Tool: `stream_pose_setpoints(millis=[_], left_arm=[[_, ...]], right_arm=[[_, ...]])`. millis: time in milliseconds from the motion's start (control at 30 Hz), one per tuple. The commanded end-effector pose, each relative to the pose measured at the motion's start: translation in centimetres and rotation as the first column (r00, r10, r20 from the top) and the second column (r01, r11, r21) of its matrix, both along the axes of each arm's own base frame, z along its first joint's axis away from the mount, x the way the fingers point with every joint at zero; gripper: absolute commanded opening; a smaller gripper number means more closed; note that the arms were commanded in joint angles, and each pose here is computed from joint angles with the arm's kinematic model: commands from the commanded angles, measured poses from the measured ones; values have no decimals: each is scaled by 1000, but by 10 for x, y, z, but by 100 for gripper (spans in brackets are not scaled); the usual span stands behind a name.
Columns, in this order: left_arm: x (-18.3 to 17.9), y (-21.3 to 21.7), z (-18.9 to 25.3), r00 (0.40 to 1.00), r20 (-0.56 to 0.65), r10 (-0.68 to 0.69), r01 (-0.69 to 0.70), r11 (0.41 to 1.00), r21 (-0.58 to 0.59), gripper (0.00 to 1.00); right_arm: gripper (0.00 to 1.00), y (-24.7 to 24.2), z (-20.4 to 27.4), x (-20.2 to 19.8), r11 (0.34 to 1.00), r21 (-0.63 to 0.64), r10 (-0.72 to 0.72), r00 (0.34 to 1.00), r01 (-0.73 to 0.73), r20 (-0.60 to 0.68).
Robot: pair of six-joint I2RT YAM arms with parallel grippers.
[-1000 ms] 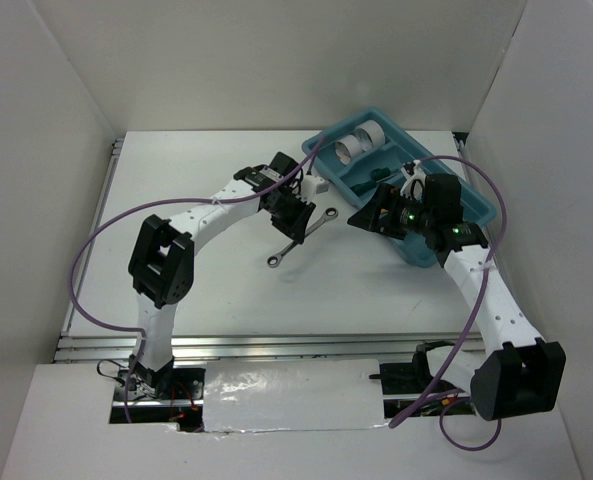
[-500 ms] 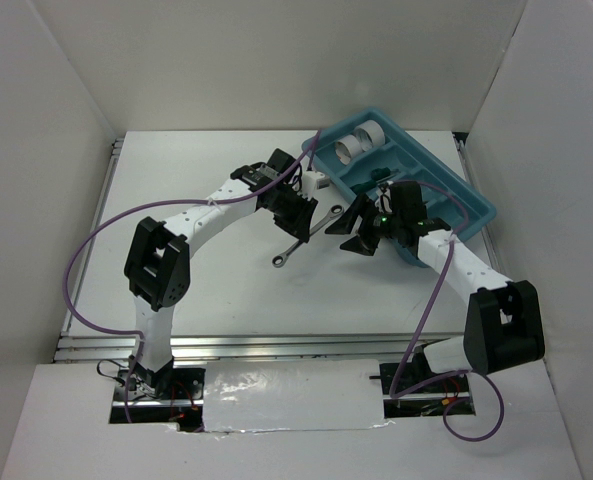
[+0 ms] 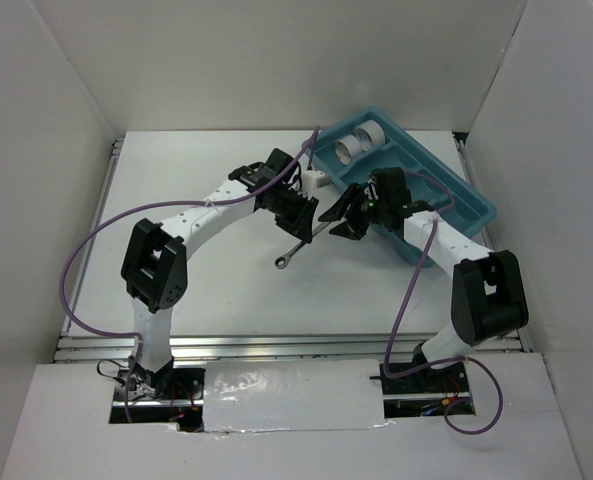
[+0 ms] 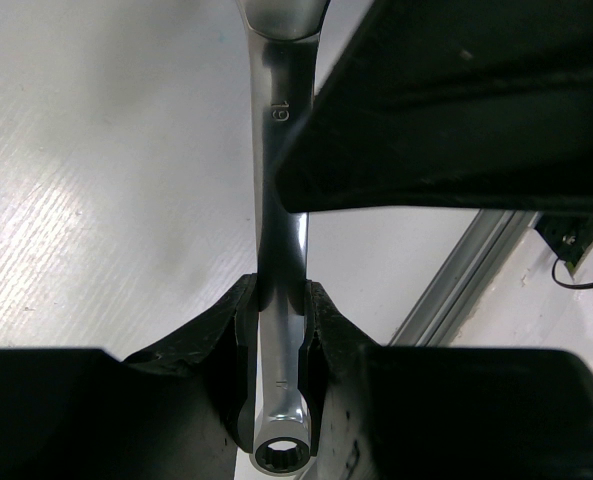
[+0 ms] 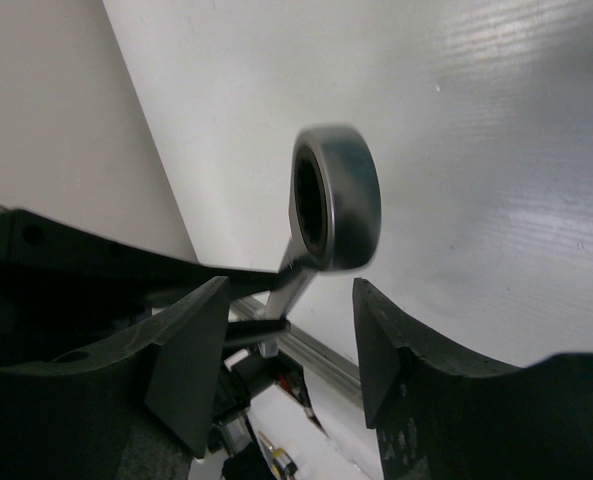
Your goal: Sort the tools into containers
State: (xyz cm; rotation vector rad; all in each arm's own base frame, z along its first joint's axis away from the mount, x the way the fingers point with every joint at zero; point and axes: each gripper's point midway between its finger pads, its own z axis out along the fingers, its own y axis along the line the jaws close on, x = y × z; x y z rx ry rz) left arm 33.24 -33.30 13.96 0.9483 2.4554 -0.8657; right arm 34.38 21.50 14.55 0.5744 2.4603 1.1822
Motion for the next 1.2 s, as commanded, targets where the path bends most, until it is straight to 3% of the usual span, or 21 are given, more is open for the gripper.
stream_pose_setpoints(millis=[0,267,367,400,500,533,600,633,700,733,800,1033,1167], left_arm=[[-9,-16,52,997,66,-28,37,990,-136,0],[-19,-29,67,994,94,-51,65,985,-158,0],[-21,-34,72,993,105,-61,78,984,-162,0],[-21,-35,72,992,106,-62,79,984,-162,0],[-22,-36,72,992,111,-62,79,984,-159,0],[-21,-36,72,992,114,-58,76,985,-156,0],[-21,-33,70,991,122,-56,74,987,-145,11],[-21,-30,72,991,124,-53,71,987,-144,33],[-22,-27,70,991,124,-52,69,988,-141,54],[-20,-23,73,990,135,-47,66,988,-143,78],[-16,-14,76,989,142,-32,53,988,-146,99],[5,18,89,986,160,49,-21,984,-177,99],[4,26,85,986,153,60,-32,984,-177,99]], right_arm=[[59,5,18,21,999,-10,-37,998,38,55],[41,11,9,21,1000,2,-23,999,23,31],[29,12,10,21,1000,7,-17,999,16,39],[17,12,12,22,1000,6,-15,999,15,44],[0,9,16,21,1000,-19,-7,998,8,69],[0,7,22,21,1000,-31,2,995,2,98],[0,0,24,21,999,-53,-4,994,10,107],[0,-8,33,24,998,-59,-13,990,21,138],[0,-20,41,26,997,-70,-18,987,29,160],[0,-27,51,29,996,-85,-16,980,34,199],[0,-51,66,34,992,-113,-30,968,60,247],[0,-143,119,41,953,-243,-74,916,181,394],[0,-204,155,42,888,-364,-71,868,279,491]])
